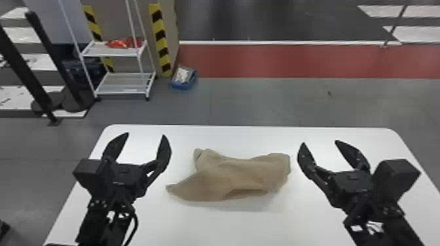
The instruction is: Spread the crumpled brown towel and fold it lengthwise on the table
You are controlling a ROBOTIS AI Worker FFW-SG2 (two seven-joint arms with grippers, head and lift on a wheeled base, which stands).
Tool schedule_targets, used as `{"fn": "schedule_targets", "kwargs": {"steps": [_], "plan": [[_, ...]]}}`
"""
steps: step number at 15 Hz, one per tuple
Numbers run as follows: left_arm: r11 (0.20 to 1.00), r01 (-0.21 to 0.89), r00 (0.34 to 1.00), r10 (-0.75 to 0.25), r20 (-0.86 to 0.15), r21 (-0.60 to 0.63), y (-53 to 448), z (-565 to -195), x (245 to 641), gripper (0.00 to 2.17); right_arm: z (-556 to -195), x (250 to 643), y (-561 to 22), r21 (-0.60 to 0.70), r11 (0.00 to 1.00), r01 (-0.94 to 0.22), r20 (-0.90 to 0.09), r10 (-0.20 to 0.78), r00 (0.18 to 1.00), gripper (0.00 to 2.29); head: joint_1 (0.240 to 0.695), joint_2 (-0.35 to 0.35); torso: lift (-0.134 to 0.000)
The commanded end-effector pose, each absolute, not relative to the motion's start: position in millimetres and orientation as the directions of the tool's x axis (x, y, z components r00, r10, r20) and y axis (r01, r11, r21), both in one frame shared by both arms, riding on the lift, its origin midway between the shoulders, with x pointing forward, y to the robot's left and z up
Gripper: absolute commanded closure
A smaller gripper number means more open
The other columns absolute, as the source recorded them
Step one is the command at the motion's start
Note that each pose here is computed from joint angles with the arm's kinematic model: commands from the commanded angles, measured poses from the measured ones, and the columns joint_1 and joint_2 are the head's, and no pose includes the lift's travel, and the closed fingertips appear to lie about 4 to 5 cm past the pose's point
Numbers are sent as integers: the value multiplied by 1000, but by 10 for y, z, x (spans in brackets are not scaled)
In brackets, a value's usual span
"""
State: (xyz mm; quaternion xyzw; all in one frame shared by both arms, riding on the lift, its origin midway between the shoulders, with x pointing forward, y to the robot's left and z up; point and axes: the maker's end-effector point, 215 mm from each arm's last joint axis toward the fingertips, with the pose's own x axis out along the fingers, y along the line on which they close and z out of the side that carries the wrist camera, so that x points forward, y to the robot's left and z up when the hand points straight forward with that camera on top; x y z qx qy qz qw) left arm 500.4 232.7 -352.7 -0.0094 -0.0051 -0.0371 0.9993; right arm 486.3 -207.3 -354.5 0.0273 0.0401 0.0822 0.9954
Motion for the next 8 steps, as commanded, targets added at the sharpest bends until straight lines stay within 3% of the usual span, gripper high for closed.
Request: {"fn": "schedule_targets", "kwargs": {"steps": [1, 5, 8], "plan": [[998, 54, 993, -56, -103, -18, 2435, -3944, 5078, 80, -3507, 4856, -2083, 50, 986, -161, -52, 163, 985, 188, 695, 28, 0], [999, 44, 993, -46, -111, -18, 2520, -4223, 5082, 83, -3744, 4825, -2220, -11, 990, -140, -67, 139, 988, 191, 695, 41, 0], [999, 50, 990, -52, -131, -16, 2481, -4447, 5072, 154, -4152, 4747, -2412, -51, 992, -116, -128, 109, 986, 194, 695, 29, 0]]}}
